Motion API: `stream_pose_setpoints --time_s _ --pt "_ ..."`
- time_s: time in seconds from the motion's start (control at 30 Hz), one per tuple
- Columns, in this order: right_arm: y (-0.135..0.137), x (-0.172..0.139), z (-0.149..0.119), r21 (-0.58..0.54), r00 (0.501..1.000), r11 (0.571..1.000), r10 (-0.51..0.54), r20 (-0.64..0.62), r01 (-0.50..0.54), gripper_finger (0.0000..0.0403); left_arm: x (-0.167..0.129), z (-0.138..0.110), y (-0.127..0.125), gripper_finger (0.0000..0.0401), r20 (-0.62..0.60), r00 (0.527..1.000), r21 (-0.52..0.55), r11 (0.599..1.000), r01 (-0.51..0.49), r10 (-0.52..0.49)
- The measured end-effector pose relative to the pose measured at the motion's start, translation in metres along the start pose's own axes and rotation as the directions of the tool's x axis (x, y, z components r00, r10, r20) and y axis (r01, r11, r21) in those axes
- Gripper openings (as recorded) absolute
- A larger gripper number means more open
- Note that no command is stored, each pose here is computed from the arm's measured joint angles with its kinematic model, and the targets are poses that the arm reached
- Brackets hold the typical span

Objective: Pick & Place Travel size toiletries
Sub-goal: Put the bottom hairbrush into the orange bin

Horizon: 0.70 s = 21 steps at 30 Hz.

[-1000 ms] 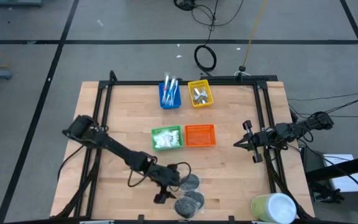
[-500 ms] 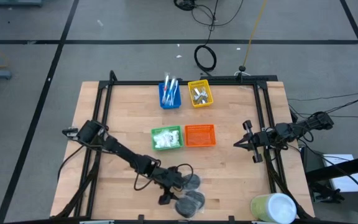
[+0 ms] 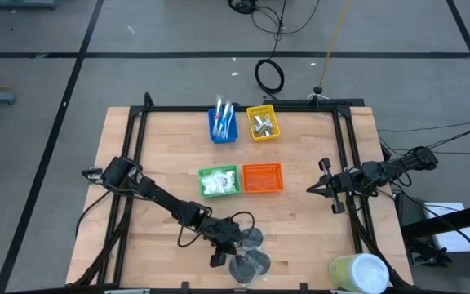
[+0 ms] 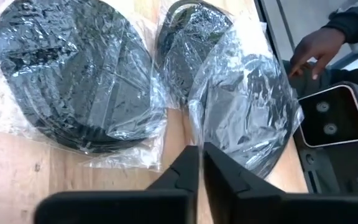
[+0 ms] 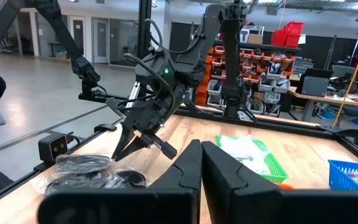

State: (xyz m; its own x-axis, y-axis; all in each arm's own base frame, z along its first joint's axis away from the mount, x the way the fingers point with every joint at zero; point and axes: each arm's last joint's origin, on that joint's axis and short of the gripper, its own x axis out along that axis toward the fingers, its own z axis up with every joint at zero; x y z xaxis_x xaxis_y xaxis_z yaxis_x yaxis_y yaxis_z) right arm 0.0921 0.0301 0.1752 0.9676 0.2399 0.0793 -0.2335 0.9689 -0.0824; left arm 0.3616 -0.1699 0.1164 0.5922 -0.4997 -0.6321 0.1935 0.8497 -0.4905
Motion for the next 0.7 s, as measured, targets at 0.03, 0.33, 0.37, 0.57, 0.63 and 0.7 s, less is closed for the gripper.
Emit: stream_pose_setpoints --time_s 0.03,0.33,0.37,0.57,0.63,0.7 --pt "0.0 0.0 0.0 0.0 1.0 1.0 0.0 0.0 0.0 0.0 0.0 0.001 0.001 0.0011 -0.001 1.0 -0.004 1.0 0.005 -0.005" --pt "0.0 0.0 0.0 0.0 1.0 1.0 0.0 0.0 0.0 0.0 -0.032 0.029 -0.006 0.0003 0.099 0.994 0.091 0.995 0.033 -0.042" --pt "0.0 0.0 0.0 0.0 1.0 1.0 0.0 0.0 0.0 0.0 -0.039 0.034 -0.009 0.0002 0.119 0.992 0.12 0.992 0.035 -0.05" --pt "0.0 0.0 0.0 0.0 1.0 1.0 0.0 0.0 0.0 0.0 -0.086 0.063 -0.025 0.0001 0.292 0.956 0.304 0.951 -0.06 -0.033" --pt "0.0 0.0 0.0 0.0 1.0 1.0 0.0 0.0 0.0 0.0 -0.102 0.072 -0.027 0.0002 0.359 0.933 0.353 0.926 -0.138 0.002" --pt "0.0 0.0 0.0 0.0 1.0 1.0 0.0 0.0 0.0 0.0 -0.117 0.079 -0.026 0.0001 0.43 0.9 0.384 0.889 -0.248 0.065"
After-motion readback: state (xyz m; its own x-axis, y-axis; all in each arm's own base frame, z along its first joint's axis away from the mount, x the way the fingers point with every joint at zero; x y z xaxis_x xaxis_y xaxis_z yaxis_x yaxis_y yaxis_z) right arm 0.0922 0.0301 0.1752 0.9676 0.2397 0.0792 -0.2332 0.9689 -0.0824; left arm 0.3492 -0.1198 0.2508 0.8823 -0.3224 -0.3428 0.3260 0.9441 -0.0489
